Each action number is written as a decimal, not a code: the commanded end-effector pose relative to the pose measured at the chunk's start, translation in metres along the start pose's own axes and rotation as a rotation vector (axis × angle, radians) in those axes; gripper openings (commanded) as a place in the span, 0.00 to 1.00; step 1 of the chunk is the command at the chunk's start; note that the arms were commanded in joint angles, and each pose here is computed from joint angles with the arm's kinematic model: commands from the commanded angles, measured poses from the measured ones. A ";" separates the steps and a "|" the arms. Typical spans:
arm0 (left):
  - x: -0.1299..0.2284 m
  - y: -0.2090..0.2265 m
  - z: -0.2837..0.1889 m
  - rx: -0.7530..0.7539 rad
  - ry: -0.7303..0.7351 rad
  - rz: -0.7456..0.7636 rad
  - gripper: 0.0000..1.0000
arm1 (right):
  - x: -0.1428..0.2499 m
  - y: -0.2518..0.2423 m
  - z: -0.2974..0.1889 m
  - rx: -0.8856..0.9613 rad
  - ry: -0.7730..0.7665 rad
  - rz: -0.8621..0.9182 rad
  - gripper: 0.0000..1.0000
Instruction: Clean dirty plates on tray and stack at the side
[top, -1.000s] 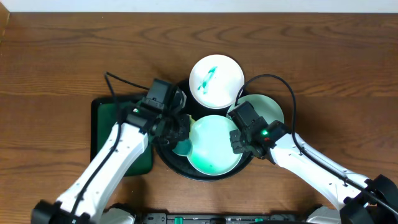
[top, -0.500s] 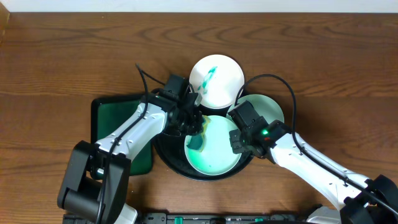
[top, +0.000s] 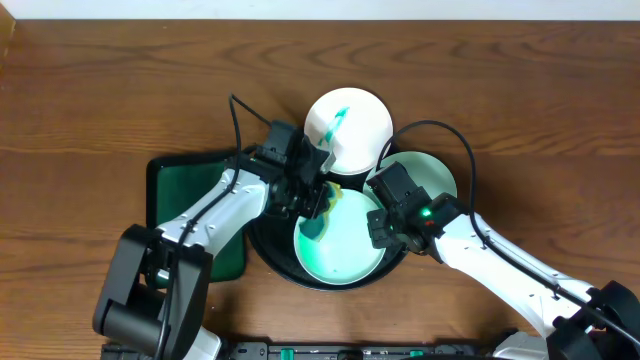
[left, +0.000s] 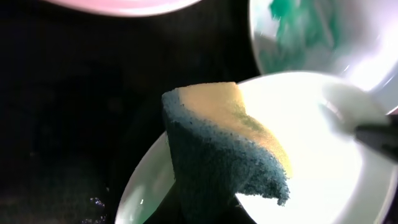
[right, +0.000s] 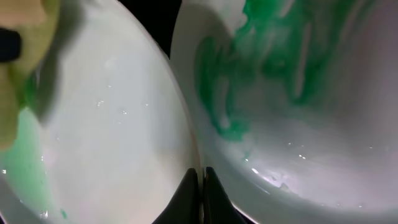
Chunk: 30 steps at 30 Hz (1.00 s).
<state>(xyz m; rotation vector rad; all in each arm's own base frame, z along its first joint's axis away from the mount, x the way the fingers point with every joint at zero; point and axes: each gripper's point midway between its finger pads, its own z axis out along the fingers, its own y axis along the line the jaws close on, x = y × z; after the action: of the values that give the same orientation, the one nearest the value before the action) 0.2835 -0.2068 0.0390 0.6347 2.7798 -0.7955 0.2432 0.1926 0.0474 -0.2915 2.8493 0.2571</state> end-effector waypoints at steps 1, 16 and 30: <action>0.021 0.005 0.011 0.009 0.046 0.048 0.07 | -0.004 0.012 -0.006 -0.051 -0.004 -0.019 0.01; 0.037 0.007 0.008 -0.012 0.098 -0.032 0.07 | -0.001 0.010 -0.006 -0.048 0.007 -0.018 0.01; 0.046 -0.024 -0.016 0.102 0.108 0.008 0.07 | 0.000 0.010 -0.006 -0.046 0.012 -0.018 0.01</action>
<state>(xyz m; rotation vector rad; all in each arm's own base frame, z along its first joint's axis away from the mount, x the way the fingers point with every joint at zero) 0.2415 -0.1936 0.0443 0.6699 2.8747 -0.8270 0.2369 0.1960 0.0467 -0.3028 2.8755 0.2969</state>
